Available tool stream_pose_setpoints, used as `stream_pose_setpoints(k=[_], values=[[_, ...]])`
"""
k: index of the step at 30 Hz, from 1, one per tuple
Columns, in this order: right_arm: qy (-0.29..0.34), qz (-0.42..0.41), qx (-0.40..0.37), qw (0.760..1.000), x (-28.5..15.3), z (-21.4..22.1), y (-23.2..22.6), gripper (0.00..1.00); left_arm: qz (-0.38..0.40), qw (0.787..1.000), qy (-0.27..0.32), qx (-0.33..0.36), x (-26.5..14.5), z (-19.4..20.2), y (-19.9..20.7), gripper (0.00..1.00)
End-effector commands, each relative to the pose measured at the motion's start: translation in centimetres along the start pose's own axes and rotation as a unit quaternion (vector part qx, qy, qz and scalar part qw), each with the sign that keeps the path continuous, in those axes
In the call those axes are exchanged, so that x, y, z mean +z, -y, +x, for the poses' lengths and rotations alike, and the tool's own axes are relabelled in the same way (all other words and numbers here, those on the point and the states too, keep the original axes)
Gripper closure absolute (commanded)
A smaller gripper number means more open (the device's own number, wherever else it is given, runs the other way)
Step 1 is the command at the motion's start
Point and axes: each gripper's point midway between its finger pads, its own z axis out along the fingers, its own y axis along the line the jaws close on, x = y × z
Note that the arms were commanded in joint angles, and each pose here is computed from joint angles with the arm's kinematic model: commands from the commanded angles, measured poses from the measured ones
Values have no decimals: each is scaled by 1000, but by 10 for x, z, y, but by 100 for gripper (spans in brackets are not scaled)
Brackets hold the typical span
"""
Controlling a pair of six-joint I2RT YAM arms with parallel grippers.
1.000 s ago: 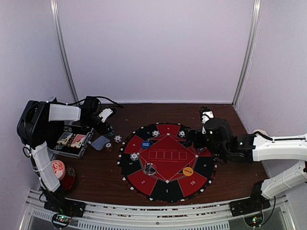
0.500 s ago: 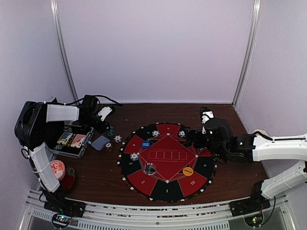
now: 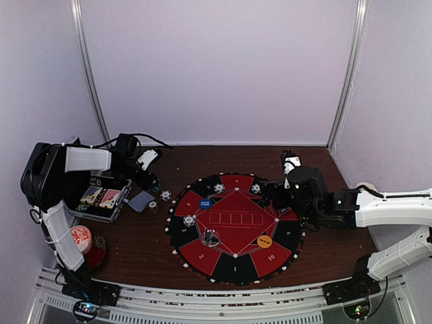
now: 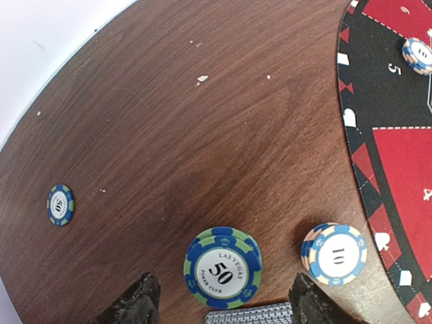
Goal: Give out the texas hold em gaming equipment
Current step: Pick up the pile of poker chips from the pile of poker chips.
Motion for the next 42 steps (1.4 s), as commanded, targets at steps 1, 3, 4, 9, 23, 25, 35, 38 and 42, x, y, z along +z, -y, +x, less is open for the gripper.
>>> stream_pose_setpoints(k=[1,3,4,9,23,25,35,38,42], values=[[16,2,6,1000,-3,-12,-2,2,3,1000,25,-1,1,-15,-7,28],[16,3,6,1000,-3,-13,-2,2,5,1000,22,-3,5,-15,-8,27],[16,2,6,1000,-3,-12,-2,2,6,1000,21,-5,7,-14,-9,27],[15,3,5,1000,-2,-12,-2,2,20,1000,17,-16,14,-13,-12,27],[16,4,5,1000,-2,-12,-2,2,32,999,7,-20,24,-7,-11,35],[15,4,5,1000,-2,-12,-2,2,32,999,4,-20,25,-5,-11,37],[16,3,6,1000,-3,-12,-2,2,34,999,-2,-21,28,-2,-10,52],[16,4,6,1000,-2,-12,-2,2,34,999,1,-21,26,-3,-10,59],[16,4,5,1000,-2,-12,-2,2,30,999,10,-18,19,-8,-11,63]])
